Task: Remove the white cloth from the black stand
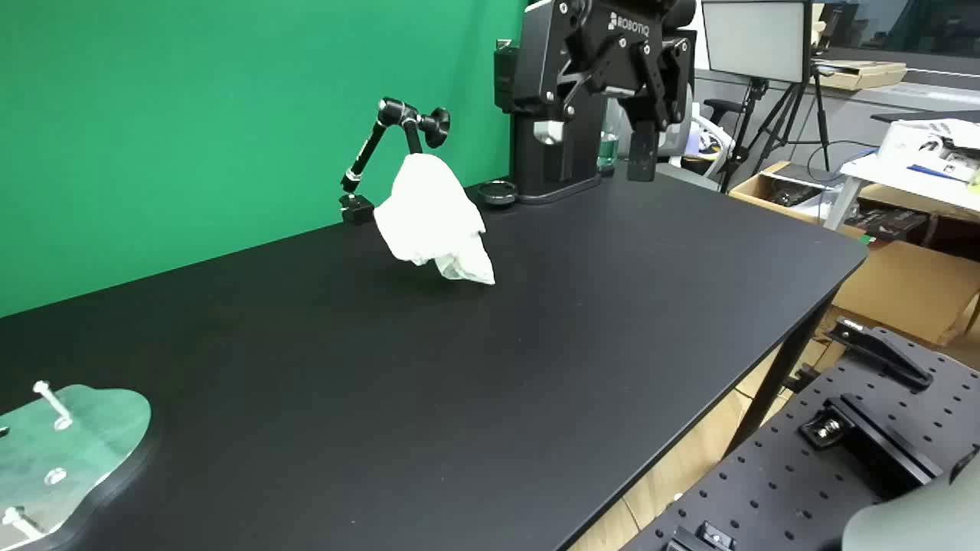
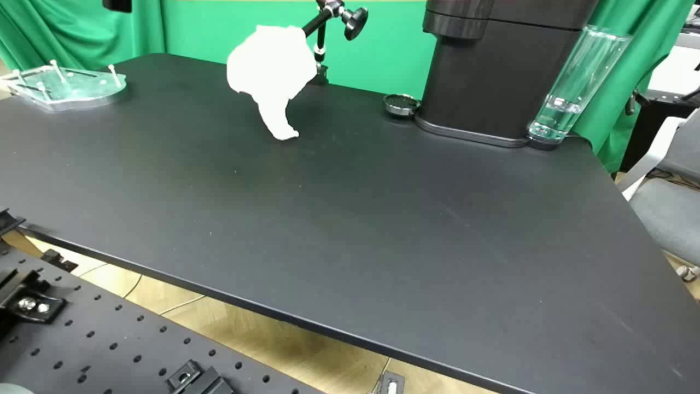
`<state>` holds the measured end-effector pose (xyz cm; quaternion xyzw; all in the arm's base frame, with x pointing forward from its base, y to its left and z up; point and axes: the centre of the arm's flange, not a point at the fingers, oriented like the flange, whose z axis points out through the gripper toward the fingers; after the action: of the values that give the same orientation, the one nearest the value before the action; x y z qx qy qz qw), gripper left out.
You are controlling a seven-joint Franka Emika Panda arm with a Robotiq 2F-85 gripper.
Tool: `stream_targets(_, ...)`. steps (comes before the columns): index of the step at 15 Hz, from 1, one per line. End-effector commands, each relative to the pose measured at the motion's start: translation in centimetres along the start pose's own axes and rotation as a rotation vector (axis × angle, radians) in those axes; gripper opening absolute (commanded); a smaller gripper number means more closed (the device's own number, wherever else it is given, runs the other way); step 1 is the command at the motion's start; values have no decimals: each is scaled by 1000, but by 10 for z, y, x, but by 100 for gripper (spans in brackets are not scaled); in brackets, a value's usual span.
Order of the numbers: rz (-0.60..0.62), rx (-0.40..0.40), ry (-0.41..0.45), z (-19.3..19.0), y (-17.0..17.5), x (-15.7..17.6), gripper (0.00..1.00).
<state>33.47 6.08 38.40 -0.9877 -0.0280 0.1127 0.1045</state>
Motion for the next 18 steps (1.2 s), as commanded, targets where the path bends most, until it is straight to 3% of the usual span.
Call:
stream_targets(1, 0, 0, -1, 0, 0, 0, 100)
stream_targets(10, 0, 0, -1, 0, 0, 0, 100)
stream_targets(13, 4, -117, 92, -16, 9, 11, 100)
stream_targets(18, -85, -394, 261, -54, 23, 53, 100)
